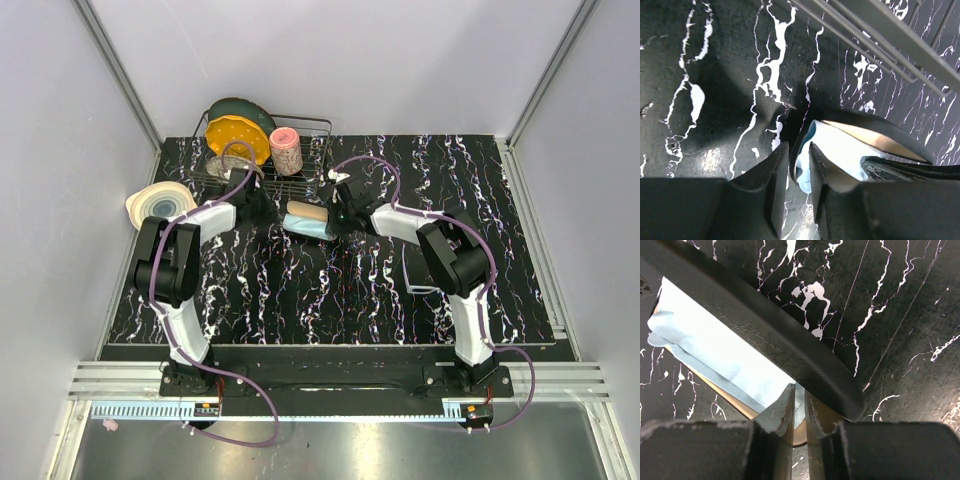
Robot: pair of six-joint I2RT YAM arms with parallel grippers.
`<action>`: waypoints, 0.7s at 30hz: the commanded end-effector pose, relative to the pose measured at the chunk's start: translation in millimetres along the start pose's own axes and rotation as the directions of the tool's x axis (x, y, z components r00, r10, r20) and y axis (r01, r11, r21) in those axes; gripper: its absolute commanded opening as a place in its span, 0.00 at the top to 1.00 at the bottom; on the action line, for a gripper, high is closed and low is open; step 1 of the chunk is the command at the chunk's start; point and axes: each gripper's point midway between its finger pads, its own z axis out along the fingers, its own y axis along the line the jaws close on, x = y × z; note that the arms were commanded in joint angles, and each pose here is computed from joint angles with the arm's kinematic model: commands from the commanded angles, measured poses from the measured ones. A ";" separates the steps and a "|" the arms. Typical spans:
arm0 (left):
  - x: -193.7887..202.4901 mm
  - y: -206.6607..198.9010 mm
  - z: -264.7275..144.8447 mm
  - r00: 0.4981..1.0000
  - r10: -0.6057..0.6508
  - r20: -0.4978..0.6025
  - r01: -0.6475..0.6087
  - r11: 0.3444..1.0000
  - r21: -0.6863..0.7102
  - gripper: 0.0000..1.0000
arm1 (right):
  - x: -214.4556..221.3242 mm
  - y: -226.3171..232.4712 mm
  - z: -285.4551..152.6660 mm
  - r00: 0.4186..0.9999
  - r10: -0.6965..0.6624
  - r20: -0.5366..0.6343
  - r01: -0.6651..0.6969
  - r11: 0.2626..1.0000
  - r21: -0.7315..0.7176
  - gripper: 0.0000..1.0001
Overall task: Organize the sunglasses
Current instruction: Smooth out the folded cleaning cloth near the sunglasses case.
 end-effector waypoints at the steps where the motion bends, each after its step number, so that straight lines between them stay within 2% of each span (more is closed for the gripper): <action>1: -3.5 -17.9 2.8 1.000 0.009 -0.028 -0.006 0.997 0.077 0.75 | -1.8 -10.5 -5.7 0.998 -0.061 0.009 0.060 0.997 0.043 0.82; 6: 7.1 -13.3 6.2 0.997 0.040 -0.068 -0.034 0.996 0.084 0.81 | -2.0 -15.6 -2.8 0.994 -0.106 0.008 0.106 0.993 0.059 0.82; 15: 26.1 11.1 5.0 0.994 0.053 -0.093 -0.050 0.998 0.028 0.83 | -15.1 -13.7 -6.3 0.988 -0.155 0.030 0.152 0.986 0.062 0.82; 21: 22.1 28.2 0.5 0.998 0.048 -0.040 -0.050 0.997 -0.055 0.84 | -26.3 -8.3 -15.5 0.988 -0.142 0.057 0.139 0.989 0.059 0.82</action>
